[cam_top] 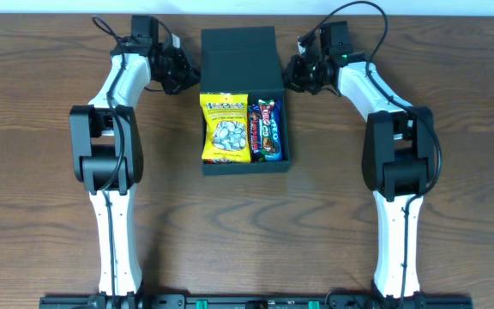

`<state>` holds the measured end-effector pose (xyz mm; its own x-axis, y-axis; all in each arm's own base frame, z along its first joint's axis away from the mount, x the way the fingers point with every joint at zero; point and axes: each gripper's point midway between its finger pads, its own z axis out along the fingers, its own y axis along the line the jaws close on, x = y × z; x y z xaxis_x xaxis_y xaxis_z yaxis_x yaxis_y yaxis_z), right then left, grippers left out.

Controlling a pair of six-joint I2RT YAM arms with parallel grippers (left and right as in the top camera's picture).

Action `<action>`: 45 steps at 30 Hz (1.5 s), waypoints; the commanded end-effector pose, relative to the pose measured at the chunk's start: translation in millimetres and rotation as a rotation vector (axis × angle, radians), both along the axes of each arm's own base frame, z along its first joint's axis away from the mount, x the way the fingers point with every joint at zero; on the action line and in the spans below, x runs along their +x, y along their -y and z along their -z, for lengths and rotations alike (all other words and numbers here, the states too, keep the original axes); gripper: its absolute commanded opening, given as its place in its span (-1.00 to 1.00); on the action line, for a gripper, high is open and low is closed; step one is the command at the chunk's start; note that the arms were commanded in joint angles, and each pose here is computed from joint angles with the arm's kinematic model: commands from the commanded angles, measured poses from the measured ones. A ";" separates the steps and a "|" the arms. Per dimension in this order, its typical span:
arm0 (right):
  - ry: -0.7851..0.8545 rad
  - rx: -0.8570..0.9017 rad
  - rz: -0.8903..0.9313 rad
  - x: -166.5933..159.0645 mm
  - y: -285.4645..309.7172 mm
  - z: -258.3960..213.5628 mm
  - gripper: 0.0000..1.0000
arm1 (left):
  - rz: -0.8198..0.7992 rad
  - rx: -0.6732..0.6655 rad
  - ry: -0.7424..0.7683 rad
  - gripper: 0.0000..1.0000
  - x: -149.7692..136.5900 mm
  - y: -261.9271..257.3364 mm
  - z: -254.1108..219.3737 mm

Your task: Pack container

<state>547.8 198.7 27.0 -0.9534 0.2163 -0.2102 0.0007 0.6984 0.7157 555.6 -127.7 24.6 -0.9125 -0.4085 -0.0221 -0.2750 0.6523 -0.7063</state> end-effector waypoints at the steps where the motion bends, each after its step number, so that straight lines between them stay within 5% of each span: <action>1: 0.026 0.083 -0.082 -3.4 -17.6 -7.8 -0.97 | 0.034 -0.049 0.036 -0.89 5.2 9.8 -9.1; 15: 0.333 0.238 -0.261 10.9 -9.8 -115.7 -0.97 | 0.175 -0.197 0.302 -0.89 32.9 18.8 -101.2; 23: 0.538 0.090 -0.456 -40.5 -5.2 -190.3 -0.96 | 0.396 -0.113 0.436 -0.89 -0.9 21.2 -170.3; 30: 0.506 -0.182 -0.494 -70.0 25.7 -192.5 -0.96 | 0.507 0.074 0.520 -0.89 -32.4 6.8 -206.9; 34: 0.465 -0.327 -0.402 -61.0 47.9 -189.1 -0.97 | 0.479 0.229 0.536 -0.89 -30.9 -11.3 -216.6; 45: 0.380 -0.493 -0.193 -39.7 84.9 -179.3 -0.97 | 0.476 0.290 0.408 -0.89 -55.2 -21.1 -208.0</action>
